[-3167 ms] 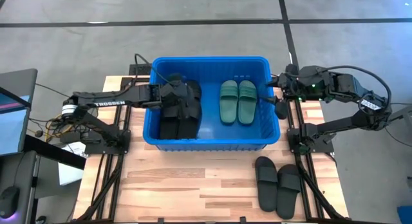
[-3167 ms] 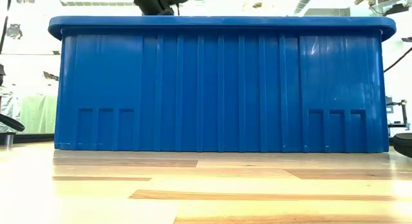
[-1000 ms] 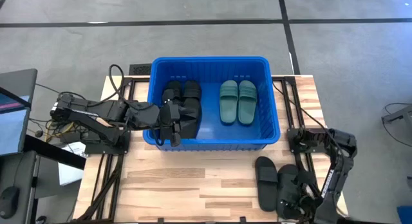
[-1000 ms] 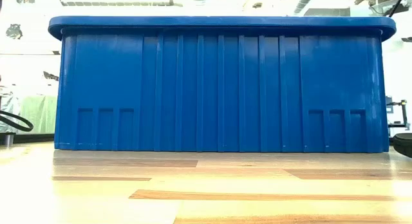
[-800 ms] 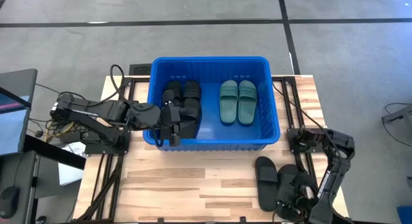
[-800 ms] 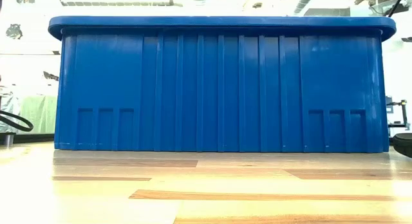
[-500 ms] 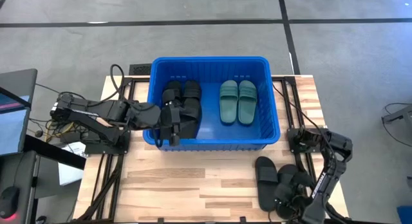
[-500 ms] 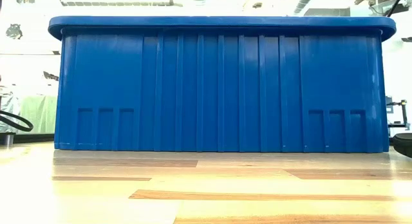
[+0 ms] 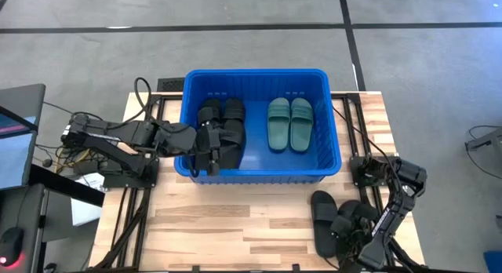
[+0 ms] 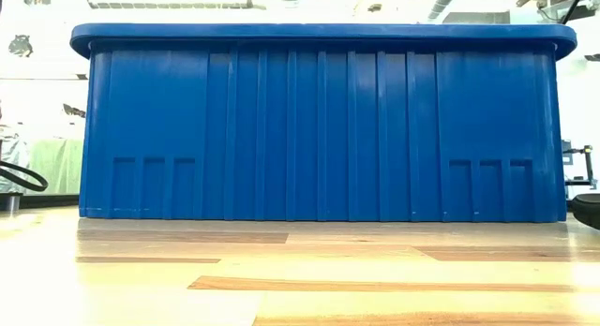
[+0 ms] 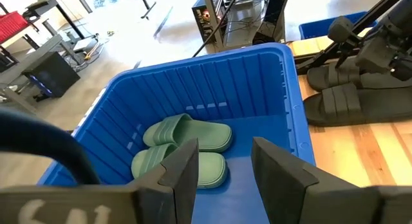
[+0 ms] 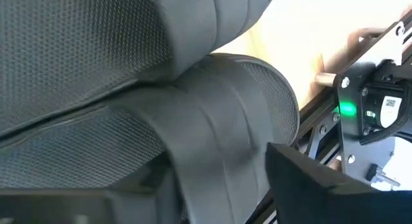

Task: Pick and place slides into bin
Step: Put the right black slide into the blue bin

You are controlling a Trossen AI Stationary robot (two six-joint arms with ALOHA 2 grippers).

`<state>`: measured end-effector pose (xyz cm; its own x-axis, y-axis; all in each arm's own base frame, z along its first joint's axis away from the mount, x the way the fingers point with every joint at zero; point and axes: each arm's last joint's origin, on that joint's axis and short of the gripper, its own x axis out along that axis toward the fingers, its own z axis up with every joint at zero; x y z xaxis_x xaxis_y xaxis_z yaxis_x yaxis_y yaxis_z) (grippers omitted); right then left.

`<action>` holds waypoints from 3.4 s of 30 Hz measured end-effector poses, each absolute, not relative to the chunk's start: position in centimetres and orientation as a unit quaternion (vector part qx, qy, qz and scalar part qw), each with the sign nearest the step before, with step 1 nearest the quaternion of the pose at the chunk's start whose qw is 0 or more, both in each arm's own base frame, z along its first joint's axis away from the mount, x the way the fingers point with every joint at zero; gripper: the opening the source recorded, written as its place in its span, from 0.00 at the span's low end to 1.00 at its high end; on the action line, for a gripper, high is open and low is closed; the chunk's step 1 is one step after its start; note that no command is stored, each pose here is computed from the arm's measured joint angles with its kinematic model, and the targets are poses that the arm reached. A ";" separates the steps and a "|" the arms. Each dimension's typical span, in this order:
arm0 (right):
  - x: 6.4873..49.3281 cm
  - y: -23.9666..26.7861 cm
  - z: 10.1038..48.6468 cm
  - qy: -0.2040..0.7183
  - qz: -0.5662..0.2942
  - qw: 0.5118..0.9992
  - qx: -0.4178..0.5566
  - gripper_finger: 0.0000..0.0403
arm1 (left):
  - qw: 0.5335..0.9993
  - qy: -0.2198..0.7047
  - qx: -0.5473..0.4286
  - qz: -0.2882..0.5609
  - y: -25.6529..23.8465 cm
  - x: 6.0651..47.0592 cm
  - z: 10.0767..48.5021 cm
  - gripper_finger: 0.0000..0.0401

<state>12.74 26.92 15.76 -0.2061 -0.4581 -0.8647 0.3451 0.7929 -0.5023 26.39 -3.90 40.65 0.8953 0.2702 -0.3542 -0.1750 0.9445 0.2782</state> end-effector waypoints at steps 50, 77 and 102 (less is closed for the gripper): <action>17.1 31.2 28.7 0.640 -0.207 0.732 0.104 0.00 | 0.958 0.208 0.147 0.132 -2.7 26.5 40.6 0.33; 25.8 23.9 39.4 0.456 -0.142 0.876 0.073 0.00 | 0.934 0.243 0.216 0.146 0.3 26.0 40.6 0.33; 27.9 4.1 44.2 0.454 -0.261 0.844 -0.114 0.00 | 0.966 0.140 0.164 0.143 0.9 17.0 45.2 0.33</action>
<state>27.92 4.10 44.17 0.4517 -0.5443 -0.7069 0.3379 0.8377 -0.4291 16.96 0.95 45.24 0.9202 0.3217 -0.2231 -0.2299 0.9053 0.3573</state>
